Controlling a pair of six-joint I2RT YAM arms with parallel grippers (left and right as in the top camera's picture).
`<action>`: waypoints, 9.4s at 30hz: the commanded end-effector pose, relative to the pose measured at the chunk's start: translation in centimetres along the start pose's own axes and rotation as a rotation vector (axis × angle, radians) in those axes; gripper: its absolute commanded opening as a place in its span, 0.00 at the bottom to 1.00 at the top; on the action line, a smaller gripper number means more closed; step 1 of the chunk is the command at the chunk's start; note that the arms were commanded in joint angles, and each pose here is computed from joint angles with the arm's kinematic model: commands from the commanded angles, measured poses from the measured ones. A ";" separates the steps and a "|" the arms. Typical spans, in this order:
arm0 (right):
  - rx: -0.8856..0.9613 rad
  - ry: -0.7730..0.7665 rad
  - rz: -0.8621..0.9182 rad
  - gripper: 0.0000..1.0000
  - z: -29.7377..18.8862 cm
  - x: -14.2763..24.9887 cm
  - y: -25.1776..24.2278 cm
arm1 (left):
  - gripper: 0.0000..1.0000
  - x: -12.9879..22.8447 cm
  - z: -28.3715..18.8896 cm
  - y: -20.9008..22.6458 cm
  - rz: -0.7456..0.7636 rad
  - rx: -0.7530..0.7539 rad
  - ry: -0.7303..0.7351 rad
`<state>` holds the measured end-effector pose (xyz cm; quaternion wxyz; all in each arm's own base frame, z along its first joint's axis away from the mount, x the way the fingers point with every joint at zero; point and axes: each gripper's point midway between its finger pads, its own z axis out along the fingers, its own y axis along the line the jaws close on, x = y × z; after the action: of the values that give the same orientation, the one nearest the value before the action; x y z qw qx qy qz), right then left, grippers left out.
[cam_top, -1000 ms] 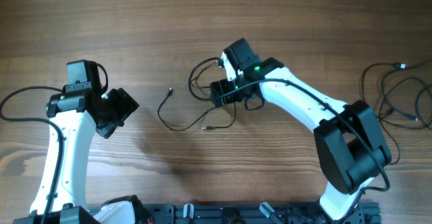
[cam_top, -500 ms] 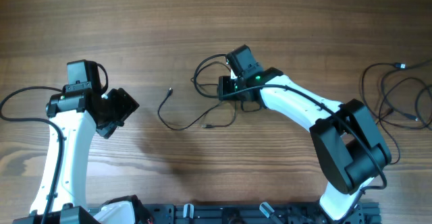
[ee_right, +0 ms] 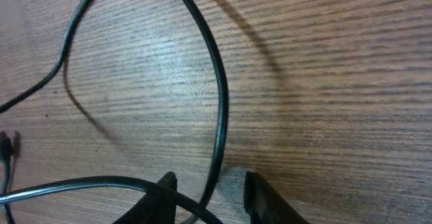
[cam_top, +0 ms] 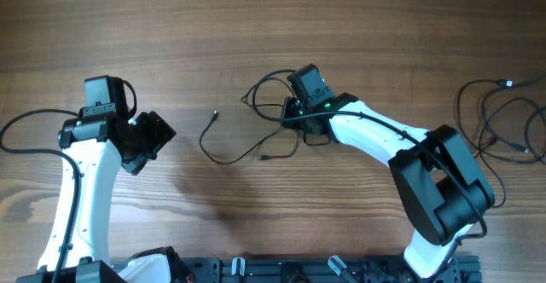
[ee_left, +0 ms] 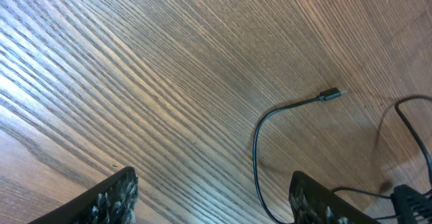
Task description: Untangle cables
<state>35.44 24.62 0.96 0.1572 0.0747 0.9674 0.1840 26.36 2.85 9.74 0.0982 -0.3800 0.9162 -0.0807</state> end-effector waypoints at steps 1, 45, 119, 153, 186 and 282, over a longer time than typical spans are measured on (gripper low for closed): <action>0.029 -0.001 0.045 0.33 0.9 0.3 -0.9 | 0.73 -0.2 0.0 0.3 -0.019 -0.013 -0.006; -0.116 0.047 -0.086 0.04 -4.9 -3.0 1.1 | 0.73 -0.2 0.0 0.3 -0.019 -0.013 -0.006; 0.221 -0.203 0.470 0.79 -24.4 -14.8 -34.8 | 0.75 2.9 0.4 -5.4 0.200 0.088 0.005; 0.150 0.173 -0.267 0.98 -18.6 -6.6 -11.4 | 0.76 7.8 0.5 -3.4 0.510 -0.087 0.018; 0.074 -0.354 -0.390 1.00 -26.9 -1.2 -10.6 | 1.00 8.8 -6.7 -2.9 0.505 0.316 -0.354; -0.019 -1.194 -0.520 1.00 -25.5 1.6 -13.7 | 1.00 8.8 -6.7 -2.9 0.505 0.316 -0.354</action>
<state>24.41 3.69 17.45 0.7017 -0.0649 0.7054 0.0765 20.77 -4.84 16.06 0.3321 -0.1312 0.9255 -0.1263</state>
